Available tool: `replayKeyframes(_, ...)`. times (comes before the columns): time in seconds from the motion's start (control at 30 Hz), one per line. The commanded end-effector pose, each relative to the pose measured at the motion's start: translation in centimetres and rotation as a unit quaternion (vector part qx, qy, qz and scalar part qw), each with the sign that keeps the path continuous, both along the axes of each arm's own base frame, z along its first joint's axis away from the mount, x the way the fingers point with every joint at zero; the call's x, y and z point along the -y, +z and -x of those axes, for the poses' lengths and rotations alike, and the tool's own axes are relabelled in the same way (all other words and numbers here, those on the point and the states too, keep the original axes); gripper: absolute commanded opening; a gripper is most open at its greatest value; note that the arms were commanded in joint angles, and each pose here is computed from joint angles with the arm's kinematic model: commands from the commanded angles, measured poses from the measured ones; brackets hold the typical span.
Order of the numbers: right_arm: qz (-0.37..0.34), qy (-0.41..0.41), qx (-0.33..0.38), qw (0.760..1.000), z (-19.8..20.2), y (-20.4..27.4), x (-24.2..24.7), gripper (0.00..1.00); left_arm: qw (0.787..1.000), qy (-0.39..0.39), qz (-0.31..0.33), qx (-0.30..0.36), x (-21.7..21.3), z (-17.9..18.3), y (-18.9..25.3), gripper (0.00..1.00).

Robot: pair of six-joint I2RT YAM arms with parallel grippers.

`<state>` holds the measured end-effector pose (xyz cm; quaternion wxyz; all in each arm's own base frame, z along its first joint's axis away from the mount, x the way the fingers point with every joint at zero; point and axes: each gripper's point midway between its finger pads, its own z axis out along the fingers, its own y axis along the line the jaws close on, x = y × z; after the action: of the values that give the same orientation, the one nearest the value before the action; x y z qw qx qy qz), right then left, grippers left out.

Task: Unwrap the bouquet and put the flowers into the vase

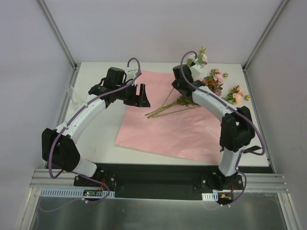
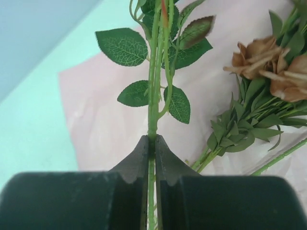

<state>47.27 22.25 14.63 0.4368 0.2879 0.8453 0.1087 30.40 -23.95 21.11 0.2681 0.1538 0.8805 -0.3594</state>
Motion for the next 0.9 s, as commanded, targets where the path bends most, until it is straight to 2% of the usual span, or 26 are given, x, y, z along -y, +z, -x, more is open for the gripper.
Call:
replayKeyframes(0.0,0.006,0.031,0.103,0.994,0.7,8.1,0.3,0.01,0.999,-0.001,0.019,0.03,-0.3,0.2,2.0,0.76)
replayKeyframes(0.03,-0.001,0.052,0.118,0.992,0.7,8.6,-0.3,0.01,0.999,-0.008,0.026,0.029,-0.1,0.5,2.2,0.76)
replayKeyframes(0.07,0.03,0.093,0.12,0.988,1.0,7.6,-0.5,0.01,0.999,-0.009,0.032,0.031,0.0,0.5,2.5,0.76)
replayKeyframes(0.1,0.009,0.125,0.187,0.974,0.1,10.6,-2.0,0.01,0.999,-0.011,0.037,0.032,0.1,0.7,2.6,0.77)
replayKeyframes(0.17,-0.009,0.232,0.22,0.948,1.2,11.3,-5.6,0.01,0.998,-0.017,0.042,0.04,0.2,0.9,2.9,0.77)
replayKeyframes(0.3,-0.005,0.4,0.294,0.868,4.7,11.3,-11.1,0.01,0.997,-0.014,0.038,0.072,-0.2,0.6,3.4,0.75)
replayKeyframes(0.33,-0.011,0.436,0.288,0.852,6.2,10.1,-11.9,0.01,0.996,-0.015,0.04,0.08,-0.2,0.6,3.7,0.72)
replayKeyframes(0.4,-0.028,0.464,0.314,0.828,7.8,10.8,-12.7,0.01,0.994,-0.013,0.044,0.094,-0.4,0.8,4.3,0.68)
replayKeyframes(0.43,-0.04,0.485,0.31,0.817,9.1,9.5,-13.1,0.01,0.993,-0.01,0.049,0.104,-0.5,0.7,4.7,0.67)
replayKeyframes(0.53,-0.088,0.499,0.353,0.786,10.5,11.0,-14.4,0.01,0.991,0.018,0.043,0.127,-1.3,0.3,5.6,0.69)
replayKeyframes(0.57,-0.101,0.51,0.36,0.775,11.0,11.4,-15.2,0.01,0.99,0.032,0.046,0.126,-1.5,0.3,6.0,0.72)
replayKeyframes(0.6,-0.109,0.517,0.366,0.766,11.0,11.2,-16.0,0.01,0.99,0.043,0.047,0.126,-1.7,0.2,6.3,0.81)
replayKeyframes(0.63,-0.118,0.528,0.364,0.758,11.4,11.0,-16.6,0.01,0.99,0.051,0.051,0.125,-1.7,0.1,6.6,0.83)
replayKeyframes(0.7,-0.124,0.535,0.365,0.752,11.8,11.0,-18.0,0.01,0.987,0.076,0.069,0.121,-2.1,-0.1,8.2,0.85)
replayKeyframes(0.87,-0.134,0.537,0.379,0.742,12.7,12.3,-18.9,0.01,0.967,0.207,0.093,0.117,-5.9,-0.6,10.5,0.84)
